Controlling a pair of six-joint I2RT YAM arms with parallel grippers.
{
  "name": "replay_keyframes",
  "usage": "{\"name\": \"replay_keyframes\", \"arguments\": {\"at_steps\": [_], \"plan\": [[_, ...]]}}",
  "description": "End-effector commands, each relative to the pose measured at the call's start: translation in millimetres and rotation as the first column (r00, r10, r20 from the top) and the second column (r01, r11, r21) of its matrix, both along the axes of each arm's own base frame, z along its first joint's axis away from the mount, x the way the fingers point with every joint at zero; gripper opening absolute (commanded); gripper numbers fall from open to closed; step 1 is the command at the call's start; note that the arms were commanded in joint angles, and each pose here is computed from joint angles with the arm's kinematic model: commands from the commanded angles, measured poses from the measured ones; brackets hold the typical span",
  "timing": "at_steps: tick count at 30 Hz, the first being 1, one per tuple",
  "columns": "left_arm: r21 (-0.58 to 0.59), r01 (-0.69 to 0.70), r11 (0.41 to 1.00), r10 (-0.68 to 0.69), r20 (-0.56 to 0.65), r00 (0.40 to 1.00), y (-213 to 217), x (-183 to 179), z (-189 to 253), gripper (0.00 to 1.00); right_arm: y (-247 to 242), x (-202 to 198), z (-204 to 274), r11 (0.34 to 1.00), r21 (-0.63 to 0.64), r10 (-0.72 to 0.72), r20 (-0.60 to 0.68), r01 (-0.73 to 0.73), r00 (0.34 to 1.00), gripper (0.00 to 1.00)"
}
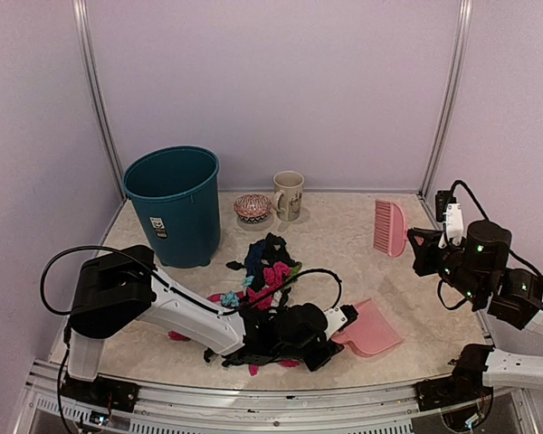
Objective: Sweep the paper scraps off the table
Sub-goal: Pick up the dustpan from the center of the board.
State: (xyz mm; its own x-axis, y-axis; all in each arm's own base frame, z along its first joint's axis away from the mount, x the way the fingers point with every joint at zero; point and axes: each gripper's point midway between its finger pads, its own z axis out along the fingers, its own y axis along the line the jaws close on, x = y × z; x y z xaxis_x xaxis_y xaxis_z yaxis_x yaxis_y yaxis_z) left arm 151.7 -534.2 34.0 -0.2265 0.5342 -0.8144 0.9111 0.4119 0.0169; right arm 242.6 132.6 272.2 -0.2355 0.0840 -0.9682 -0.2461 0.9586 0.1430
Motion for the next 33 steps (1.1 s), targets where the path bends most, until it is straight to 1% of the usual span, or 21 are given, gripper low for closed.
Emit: {"name": "replay_keyframes", "arguments": {"at_steps": [1, 5, 14, 28, 31, 33], "plan": [[-0.065, 0.007, 0.998, -0.007, 0.002, 1.000, -2, 0, 22, 0.40, -1, 3, 5, 1.000, 0.019, -0.013, 0.011, 0.013, 1.000, 0.00], [-0.079, 0.004, 0.997, -0.003, 0.008, 1.000, -1, 0, 26, 0.38, 0, 4, 6, 1.000, 0.013, -0.013, 0.013, 0.013, 1.000, 0.00], [-0.101, 0.003, 0.995, -0.002, 0.019, 1.000, -1, 1, 33, 0.38, 2, 5, 5, 1.000, 0.012, -0.007, 0.012, 0.007, 1.000, 0.00], [-0.085, 0.014, 0.996, -0.013, 0.010, 1.000, -2, -1, 23, 0.38, -1, 3, 2, 1.000, 0.018, -0.014, 0.005, 0.014, 1.000, 0.00], [-0.080, 0.013, 0.997, -0.012, 0.009, 1.000, -3, 0, 21, 0.38, -1, 3, 2, 1.000, 0.019, -0.012, 0.004, 0.012, 1.000, 0.00], [-0.078, 0.012, 0.997, -0.011, 0.009, 1.000, -3, 0, 21, 0.41, -1, 3, 2, 1.000, 0.020, -0.012, 0.004, 0.012, 1.000, 0.00]]}}
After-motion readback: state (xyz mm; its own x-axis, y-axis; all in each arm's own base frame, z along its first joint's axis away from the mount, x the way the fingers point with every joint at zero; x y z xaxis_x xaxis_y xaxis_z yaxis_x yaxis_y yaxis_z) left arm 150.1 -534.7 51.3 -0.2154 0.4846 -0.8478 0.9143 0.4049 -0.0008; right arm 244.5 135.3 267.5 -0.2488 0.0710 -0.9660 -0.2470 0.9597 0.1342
